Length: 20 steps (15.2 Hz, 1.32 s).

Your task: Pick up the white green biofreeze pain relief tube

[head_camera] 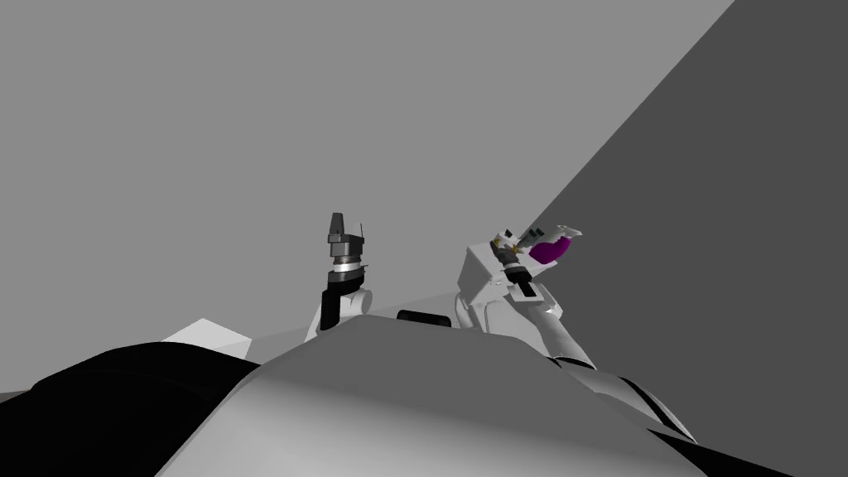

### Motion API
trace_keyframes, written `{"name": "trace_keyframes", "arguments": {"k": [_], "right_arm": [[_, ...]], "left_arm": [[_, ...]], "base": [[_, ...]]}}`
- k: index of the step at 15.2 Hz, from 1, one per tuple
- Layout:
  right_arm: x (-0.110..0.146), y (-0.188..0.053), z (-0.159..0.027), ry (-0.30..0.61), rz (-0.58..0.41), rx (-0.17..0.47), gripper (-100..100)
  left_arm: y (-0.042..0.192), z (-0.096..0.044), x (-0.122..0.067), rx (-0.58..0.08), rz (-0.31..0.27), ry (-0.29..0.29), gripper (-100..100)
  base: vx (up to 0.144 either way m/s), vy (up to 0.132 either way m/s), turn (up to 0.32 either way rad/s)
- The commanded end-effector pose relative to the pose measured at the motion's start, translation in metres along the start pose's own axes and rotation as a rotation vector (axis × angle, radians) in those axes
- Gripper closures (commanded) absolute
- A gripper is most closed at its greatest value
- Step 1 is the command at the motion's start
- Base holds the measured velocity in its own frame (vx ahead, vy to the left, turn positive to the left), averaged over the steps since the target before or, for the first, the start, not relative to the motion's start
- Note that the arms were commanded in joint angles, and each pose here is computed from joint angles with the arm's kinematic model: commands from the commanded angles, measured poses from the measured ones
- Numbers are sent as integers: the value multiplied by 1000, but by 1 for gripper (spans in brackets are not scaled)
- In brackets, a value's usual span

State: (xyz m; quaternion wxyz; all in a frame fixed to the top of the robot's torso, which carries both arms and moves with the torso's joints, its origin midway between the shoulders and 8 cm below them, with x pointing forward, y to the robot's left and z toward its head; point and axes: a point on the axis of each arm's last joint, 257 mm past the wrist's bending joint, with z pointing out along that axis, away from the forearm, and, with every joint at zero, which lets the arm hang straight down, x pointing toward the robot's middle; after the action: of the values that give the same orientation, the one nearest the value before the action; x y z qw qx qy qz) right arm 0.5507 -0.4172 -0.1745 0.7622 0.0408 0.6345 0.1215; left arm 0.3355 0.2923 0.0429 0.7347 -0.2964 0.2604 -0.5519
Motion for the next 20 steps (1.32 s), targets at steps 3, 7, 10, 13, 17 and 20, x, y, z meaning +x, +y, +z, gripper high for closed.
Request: {"name": "trace_keyframes", "arguments": {"k": [3,7,10,13,17,20], "right_arm": [[-2,-26,11,28,-99,40,-100],[0,-50,16,60,-168,82,-100],[3,-64,17,80,-197,106,-100],[-1,-79,22,97,-253,132,-100],[-2,-95,24,119,-296,160,-100],[-4,-105,26,133,-329,179,-100]], "left_arm": [[0,0,0,0,0,0,0],[0,0,0,0,0,0,0],[0,0,0,0,0,0,0],[0,0,0,0,0,0,0],[0,0,0,0,0,0,0],[0,0,0,0,0,0,0]], "base": [[-1,46,-20],[0,43,-16],[3,39,-14],[3,33,-11],[7,33,-7],[10,28,-6]]}}
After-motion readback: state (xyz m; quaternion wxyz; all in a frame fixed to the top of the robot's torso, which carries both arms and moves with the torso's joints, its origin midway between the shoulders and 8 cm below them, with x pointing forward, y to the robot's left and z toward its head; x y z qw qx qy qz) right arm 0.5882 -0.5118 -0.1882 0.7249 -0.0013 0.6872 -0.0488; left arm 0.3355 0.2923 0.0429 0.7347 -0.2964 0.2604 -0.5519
